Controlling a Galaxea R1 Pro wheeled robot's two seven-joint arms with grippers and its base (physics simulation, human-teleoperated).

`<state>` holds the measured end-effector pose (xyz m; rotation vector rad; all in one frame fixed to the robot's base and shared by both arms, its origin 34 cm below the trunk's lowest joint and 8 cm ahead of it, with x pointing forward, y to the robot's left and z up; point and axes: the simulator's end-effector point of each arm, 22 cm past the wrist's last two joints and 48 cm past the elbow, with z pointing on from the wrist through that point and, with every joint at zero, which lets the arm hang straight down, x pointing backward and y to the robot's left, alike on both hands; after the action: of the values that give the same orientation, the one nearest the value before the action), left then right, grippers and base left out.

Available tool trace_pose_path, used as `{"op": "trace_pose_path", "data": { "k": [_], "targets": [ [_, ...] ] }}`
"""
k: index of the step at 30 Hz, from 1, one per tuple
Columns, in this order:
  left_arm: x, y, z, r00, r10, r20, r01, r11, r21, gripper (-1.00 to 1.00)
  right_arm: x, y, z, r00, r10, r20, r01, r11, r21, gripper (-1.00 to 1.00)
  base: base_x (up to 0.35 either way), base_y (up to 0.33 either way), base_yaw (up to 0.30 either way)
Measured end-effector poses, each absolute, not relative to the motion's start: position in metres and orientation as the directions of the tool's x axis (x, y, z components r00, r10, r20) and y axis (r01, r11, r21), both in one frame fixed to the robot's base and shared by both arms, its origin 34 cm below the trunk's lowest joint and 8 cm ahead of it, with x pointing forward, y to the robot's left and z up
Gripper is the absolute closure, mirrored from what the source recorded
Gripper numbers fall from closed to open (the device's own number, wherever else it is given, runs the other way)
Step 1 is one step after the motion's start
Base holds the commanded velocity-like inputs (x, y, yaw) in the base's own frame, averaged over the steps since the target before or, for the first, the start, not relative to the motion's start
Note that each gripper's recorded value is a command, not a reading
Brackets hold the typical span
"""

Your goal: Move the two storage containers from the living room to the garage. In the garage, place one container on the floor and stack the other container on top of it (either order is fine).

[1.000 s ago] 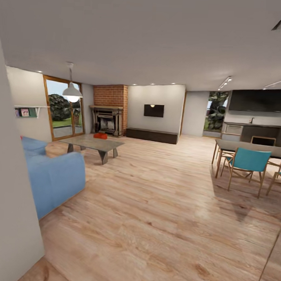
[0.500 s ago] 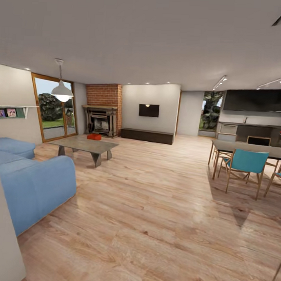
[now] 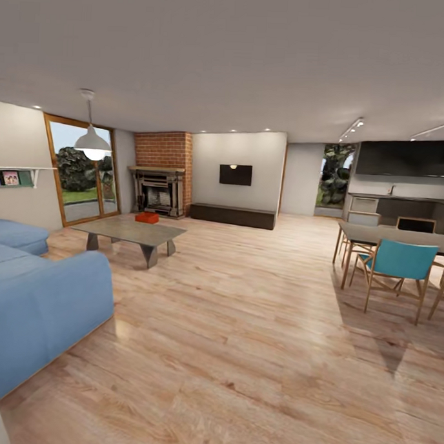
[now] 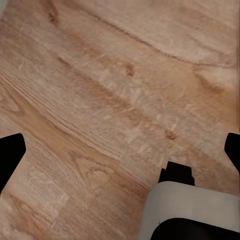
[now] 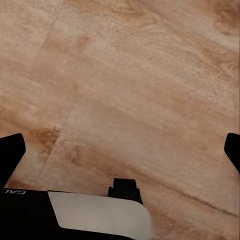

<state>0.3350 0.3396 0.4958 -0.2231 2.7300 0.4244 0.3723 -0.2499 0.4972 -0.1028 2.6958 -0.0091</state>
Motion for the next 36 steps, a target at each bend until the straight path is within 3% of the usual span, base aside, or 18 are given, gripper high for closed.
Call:
{"op": "trace_pose_path", "data": {
  "k": [36],
  "targets": [
    [0.335, 0.3407, 0.496, -0.92, -0.098, -0.38, -0.209, 0.942, 0.264, -1.0, 0.3729, -0.2481, 0.4974, -0.899, -0.077, -0.43, -0.075, 0.997, -0.022, -1.0, 0.341, 0.0, 0.0]
  ]
}}
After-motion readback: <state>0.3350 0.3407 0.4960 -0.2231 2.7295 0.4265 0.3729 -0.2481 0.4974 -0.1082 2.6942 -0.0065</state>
